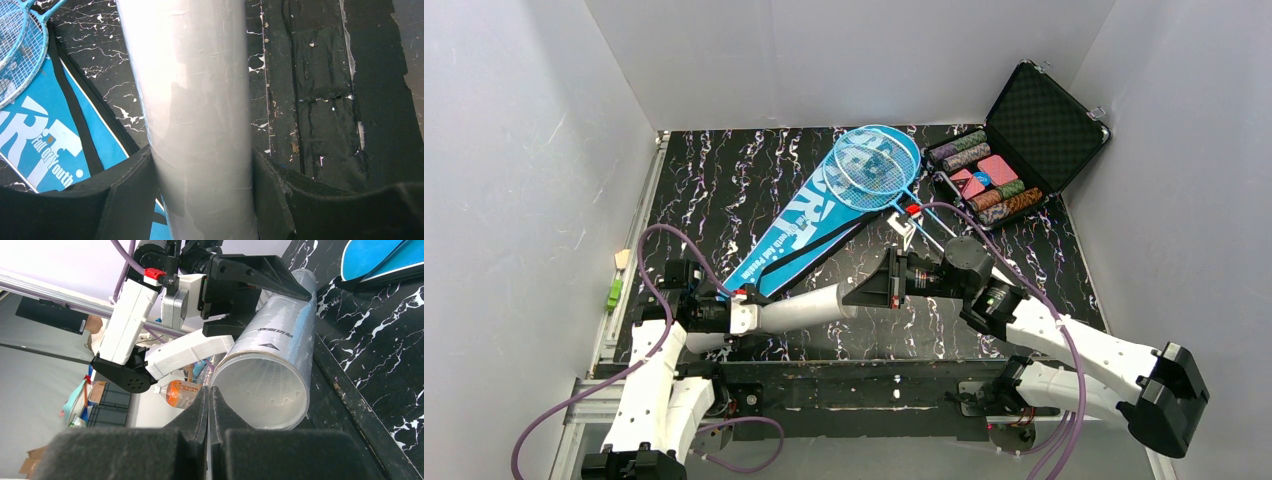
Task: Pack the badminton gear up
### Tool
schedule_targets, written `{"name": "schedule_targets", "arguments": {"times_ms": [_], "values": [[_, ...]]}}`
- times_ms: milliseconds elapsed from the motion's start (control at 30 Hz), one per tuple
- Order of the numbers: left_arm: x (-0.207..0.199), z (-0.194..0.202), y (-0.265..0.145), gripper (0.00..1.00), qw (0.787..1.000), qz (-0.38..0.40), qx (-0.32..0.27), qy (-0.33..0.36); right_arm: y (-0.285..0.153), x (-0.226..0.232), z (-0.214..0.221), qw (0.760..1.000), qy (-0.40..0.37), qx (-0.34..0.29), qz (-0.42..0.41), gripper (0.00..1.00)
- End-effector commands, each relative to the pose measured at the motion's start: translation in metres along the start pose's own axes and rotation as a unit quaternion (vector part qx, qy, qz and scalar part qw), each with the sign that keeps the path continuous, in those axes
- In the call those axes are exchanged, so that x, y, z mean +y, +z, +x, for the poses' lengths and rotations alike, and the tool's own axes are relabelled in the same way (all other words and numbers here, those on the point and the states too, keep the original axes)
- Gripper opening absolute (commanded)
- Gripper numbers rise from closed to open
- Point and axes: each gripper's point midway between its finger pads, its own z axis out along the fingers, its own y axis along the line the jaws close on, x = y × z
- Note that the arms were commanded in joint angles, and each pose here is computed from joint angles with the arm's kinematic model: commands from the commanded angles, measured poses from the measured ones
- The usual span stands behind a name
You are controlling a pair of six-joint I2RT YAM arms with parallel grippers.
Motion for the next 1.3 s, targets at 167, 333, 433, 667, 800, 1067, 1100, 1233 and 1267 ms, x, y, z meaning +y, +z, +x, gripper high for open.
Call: {"name": "schedule_targets", "arguments": {"times_ms": [167,333,433,667,800,1067,1100,1233,1267], "values": [[0.009,-0.024,-0.002,0.0,0.999,-0.012,-0.037,0.036,0.005,0.002,-0.001,1.0,-0.003,-0.005,-0.027,0.05],[0.009,-0.023,-0.002,0.0,0.999,-0.012,-0.035,0.035,0.006,0.004,0.0,0.999,-0.001,-0.005,-0.043,0.35],[0.009,-0.023,-0.002,0.0,0.999,-0.012,-0.036,0.035,0.005,0.002,0.0,0.999,0.0,-0.011,-0.04,0.37],[0.01,-0.025,-0.002,0.0,0.999,-0.012,-0.041,0.032,0.001,-0.001,0.002,0.998,0.013,-0.027,-0.052,0.34],[0.013,-0.033,-0.003,0.0,0.998,-0.016,-0.054,0.025,0.0,-0.005,0.004,0.997,0.026,-0.034,-0.062,0.29],[0.014,-0.042,-0.005,0.0,0.997,-0.017,-0.065,0.027,0.005,-0.008,0.002,0.998,0.029,-0.031,-0.051,0.18],[0.014,-0.043,-0.005,0.0,0.997,-0.017,-0.066,0.028,0.007,-0.008,0.001,0.998,0.028,-0.03,-0.046,0.17],[0.011,-0.042,-0.005,0.0,0.997,-0.013,-0.064,0.031,0.016,-0.01,0.002,0.999,0.023,-0.017,-0.027,0.14],[0.01,-0.041,-0.005,0.0,0.997,-0.013,-0.063,0.033,0.018,-0.012,0.003,1.0,0.023,-0.012,-0.018,0.13]]}}
